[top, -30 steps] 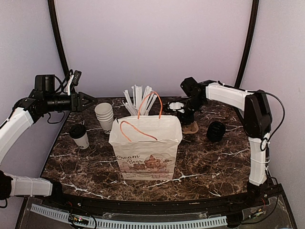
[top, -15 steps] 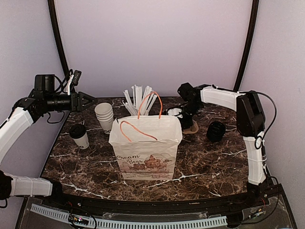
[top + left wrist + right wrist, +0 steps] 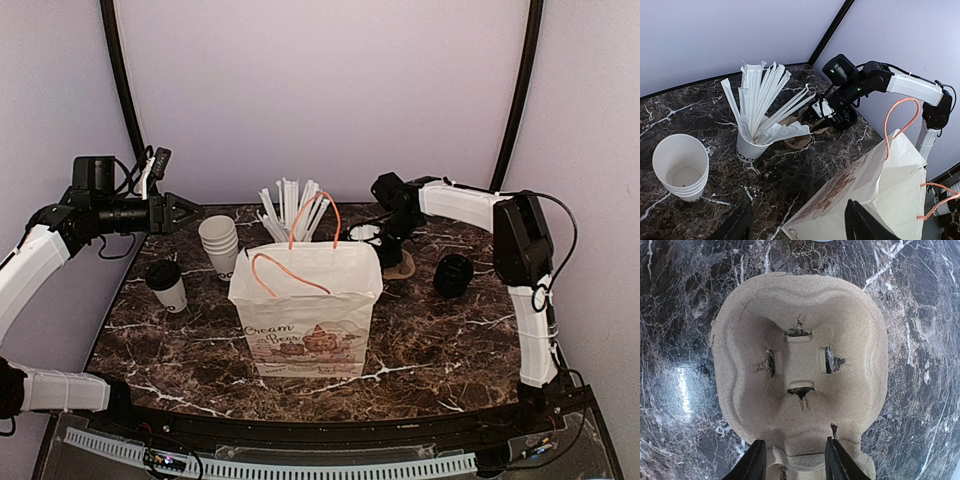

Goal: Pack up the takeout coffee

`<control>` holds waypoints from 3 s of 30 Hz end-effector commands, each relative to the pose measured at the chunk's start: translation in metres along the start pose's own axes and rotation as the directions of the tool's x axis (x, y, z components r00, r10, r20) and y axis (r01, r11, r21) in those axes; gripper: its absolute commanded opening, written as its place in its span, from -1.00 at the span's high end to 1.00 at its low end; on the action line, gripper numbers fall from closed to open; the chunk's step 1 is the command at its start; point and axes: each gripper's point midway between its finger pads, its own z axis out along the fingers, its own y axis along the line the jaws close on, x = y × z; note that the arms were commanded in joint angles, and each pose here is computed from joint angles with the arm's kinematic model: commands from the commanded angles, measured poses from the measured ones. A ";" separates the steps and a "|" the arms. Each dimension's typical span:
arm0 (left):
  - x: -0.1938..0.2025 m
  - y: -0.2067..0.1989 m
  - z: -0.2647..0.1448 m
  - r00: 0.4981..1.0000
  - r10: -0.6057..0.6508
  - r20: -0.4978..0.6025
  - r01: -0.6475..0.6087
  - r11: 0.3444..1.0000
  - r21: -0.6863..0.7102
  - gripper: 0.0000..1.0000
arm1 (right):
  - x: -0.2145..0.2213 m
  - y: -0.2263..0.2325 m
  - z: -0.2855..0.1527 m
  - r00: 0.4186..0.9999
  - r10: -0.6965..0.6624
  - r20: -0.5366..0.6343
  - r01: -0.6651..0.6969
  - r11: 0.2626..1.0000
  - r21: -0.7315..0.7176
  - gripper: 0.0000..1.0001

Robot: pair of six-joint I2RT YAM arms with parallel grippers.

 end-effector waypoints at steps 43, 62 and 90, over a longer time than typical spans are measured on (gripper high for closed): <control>0.003 -0.010 0.001 1.000 0.000 -0.002 0.000 0.999 0.053 -0.27 | 0.001 -0.001 0.004 0.999 0.038 -0.031 -0.039 0.999 -0.032 0.15; 0.004 -0.010 0.002 1.000 -0.003 -0.002 0.003 0.998 0.056 -0.26 | 0.007 0.001 -0.001 0.996 0.063 -0.059 -0.064 0.998 -0.020 0.36; 0.013 -0.045 0.028 0.996 0.000 -0.092 0.018 0.980 0.196 -0.28 | -0.137 0.079 -0.342 0.728 -0.084 0.680 -0.082 0.975 0.208 0.37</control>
